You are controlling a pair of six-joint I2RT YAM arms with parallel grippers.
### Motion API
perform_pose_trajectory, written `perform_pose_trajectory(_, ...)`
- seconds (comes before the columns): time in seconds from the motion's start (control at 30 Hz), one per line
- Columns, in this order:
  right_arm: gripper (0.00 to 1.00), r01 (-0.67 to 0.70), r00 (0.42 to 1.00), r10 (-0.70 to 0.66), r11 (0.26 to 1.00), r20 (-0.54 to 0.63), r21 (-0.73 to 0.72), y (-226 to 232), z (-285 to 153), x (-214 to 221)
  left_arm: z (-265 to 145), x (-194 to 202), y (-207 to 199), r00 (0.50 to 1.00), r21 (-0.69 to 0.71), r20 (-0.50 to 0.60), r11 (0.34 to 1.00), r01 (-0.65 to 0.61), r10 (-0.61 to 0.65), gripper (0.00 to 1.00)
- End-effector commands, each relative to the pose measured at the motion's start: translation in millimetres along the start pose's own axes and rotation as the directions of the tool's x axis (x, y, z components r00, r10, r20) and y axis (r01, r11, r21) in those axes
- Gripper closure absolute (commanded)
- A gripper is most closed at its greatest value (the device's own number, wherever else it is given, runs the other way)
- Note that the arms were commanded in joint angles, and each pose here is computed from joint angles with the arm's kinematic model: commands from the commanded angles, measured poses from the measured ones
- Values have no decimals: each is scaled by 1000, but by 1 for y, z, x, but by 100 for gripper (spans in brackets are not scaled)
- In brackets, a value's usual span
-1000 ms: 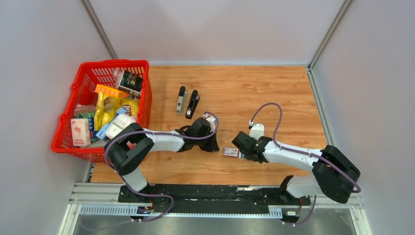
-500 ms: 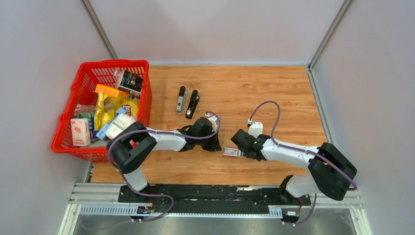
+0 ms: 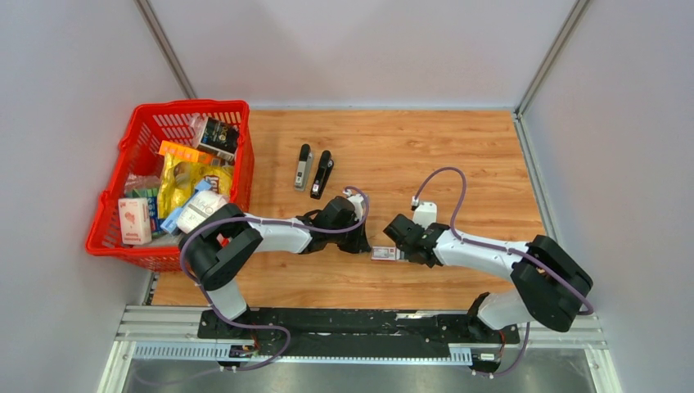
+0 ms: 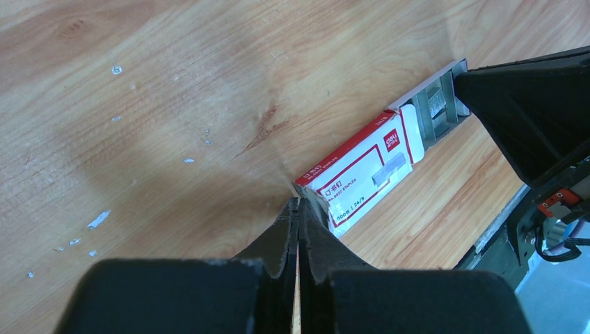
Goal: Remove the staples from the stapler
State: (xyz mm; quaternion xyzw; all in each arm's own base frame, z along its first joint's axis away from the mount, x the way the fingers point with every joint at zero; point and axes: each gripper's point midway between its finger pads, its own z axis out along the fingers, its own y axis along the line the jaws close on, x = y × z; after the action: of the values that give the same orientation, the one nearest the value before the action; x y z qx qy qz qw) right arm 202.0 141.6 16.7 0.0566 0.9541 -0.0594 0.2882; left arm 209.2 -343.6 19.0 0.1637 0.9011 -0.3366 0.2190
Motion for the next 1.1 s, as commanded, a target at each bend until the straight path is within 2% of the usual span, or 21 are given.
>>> perform_pose_trajectory(0.0,100,-24,1000,24,999,12,-45,16,1,-7,4,7,2,1000,-29,-29,1000,4,-5,100)
perform_pose_trajectory(0.7,100,15,1000,-16,998,-17,-62,20,-1,17,2,14,17,998,-111,-38,993,50,-54,100)
perform_pose_trajectory(1.07,100,69,997,-70,995,-17,-67,22,-4,25,1,15,25,998,-151,-40,988,33,-40,100)
